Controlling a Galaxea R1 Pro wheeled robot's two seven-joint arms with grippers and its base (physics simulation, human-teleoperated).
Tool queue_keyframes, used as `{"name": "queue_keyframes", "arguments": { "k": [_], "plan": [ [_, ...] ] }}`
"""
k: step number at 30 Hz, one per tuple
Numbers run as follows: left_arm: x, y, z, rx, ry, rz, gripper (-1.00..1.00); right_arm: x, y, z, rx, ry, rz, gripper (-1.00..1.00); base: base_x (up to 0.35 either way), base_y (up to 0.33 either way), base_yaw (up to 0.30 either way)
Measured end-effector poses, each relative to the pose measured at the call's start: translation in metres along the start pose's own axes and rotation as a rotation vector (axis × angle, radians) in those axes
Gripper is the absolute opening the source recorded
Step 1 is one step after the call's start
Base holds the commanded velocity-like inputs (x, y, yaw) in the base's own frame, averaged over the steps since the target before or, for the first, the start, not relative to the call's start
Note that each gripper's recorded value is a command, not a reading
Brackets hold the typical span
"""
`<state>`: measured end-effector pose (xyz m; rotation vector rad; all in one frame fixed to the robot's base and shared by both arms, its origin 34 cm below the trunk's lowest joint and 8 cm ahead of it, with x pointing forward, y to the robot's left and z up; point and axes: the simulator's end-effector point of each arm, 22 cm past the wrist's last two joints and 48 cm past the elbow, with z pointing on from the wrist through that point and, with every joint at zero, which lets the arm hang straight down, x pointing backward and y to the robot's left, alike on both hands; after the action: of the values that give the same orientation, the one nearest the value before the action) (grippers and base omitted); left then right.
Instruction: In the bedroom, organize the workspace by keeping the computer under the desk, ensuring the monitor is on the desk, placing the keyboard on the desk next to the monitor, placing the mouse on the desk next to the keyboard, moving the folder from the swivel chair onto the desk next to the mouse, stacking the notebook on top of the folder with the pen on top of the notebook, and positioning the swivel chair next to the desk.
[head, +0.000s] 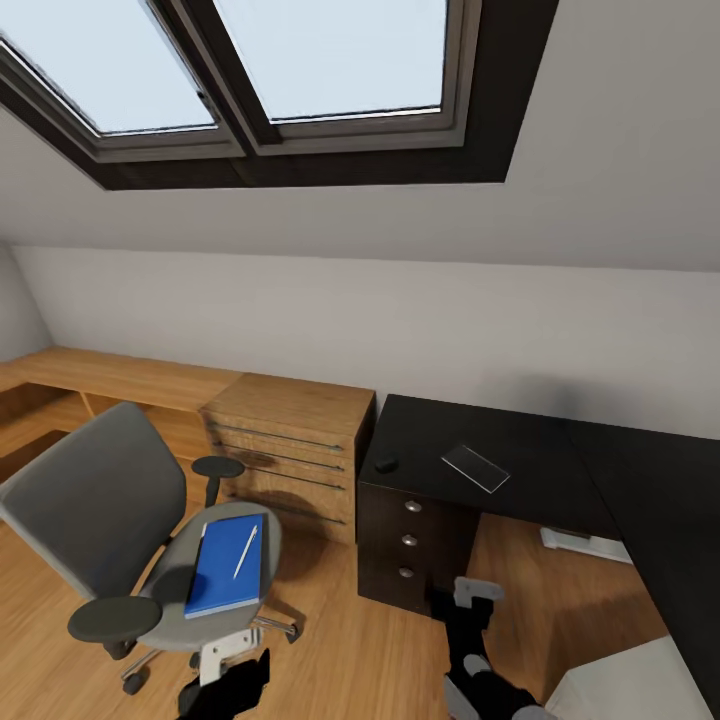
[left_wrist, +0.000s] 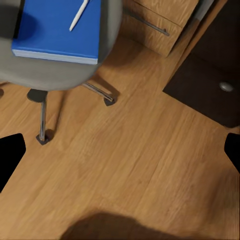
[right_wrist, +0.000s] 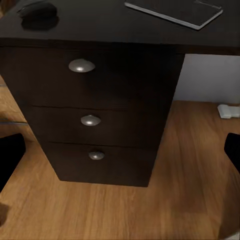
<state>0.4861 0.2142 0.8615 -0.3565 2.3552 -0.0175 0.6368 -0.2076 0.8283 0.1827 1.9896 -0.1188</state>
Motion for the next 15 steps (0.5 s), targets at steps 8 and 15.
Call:
{"name": "queue_keyframes", "arguments": {
  "k": [8, 15],
  "plan": [
    [-0.051, -0.026, 0.018, -0.004, 0.007, 0.012, 1.0, -0.071, 0.023, 0.026, -0.036, 0.065, -0.006, 1.0, 0.0, 0.0, 0.0],
    [-0.081, -0.039, 0.046, 0.002, 0.025, -0.006, 1.0, -0.108, 0.034, 0.034, -0.056, 0.154, -0.034, 1.0, 0.0, 0.0, 0.0]
  ]
}}
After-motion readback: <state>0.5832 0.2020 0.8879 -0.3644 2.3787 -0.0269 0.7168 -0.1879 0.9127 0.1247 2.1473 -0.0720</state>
